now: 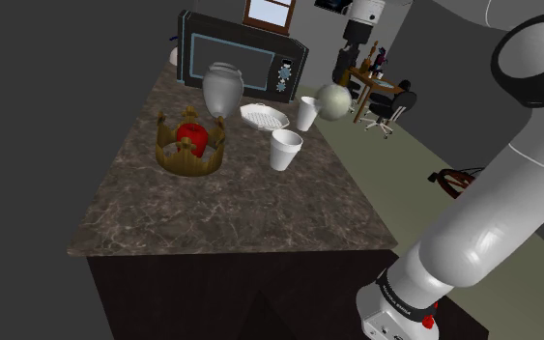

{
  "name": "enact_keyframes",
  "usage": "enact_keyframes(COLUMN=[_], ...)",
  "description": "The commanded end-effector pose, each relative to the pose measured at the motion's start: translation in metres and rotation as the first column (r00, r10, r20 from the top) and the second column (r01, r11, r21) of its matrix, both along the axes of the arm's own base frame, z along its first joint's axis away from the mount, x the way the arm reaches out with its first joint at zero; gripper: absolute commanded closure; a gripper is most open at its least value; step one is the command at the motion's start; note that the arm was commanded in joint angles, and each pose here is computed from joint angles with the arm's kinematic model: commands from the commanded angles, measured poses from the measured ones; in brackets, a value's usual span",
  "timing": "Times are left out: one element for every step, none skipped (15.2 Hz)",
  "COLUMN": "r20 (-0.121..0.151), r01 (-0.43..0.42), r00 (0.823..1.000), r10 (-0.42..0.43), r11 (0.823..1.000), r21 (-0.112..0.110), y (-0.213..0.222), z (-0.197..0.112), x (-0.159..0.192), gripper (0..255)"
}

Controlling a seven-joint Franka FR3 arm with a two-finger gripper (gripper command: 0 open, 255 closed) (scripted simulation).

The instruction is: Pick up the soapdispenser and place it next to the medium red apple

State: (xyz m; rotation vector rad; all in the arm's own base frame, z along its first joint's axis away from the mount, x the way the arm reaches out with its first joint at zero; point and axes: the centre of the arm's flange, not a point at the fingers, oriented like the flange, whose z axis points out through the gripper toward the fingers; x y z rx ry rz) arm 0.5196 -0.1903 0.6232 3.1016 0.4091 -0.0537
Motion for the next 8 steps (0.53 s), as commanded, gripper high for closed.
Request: enact_keyframes(r20=[0.001, 0.001, 0.001, 0.001, 0.001, 0.001, 0.001, 0.001], r01=[0.001, 0.001, 0.001, 0.001, 0.001, 0.001, 0.001, 0.001], r00=[1.000, 1.000, 1.000, 1.000, 1.000, 1.000, 1.000, 1.000], r10=[-0.001, -0.001, -0.001, -0.001, -0.001, -0.001, -0.001, -0.001], r11=[1.000, 1.000, 1.000, 1.000, 1.000, 1.000, 1.000, 1.000], r21=[0.000, 0.000, 0.000, 0.000, 0.000, 0.000, 0.000, 0.000], y=[0.024, 0.035, 0.047, 0.058, 0.070, 0.082, 0.093, 0.105], z=[0.001, 0.001, 0.001, 0.001, 0.001, 0.001, 0.001, 0.002], x=[0.012, 0.018, 0.024, 0.031, 0.037, 0.043, 0.049, 0.056], gripper=[255, 255, 255, 255, 255, 255, 255, 255])
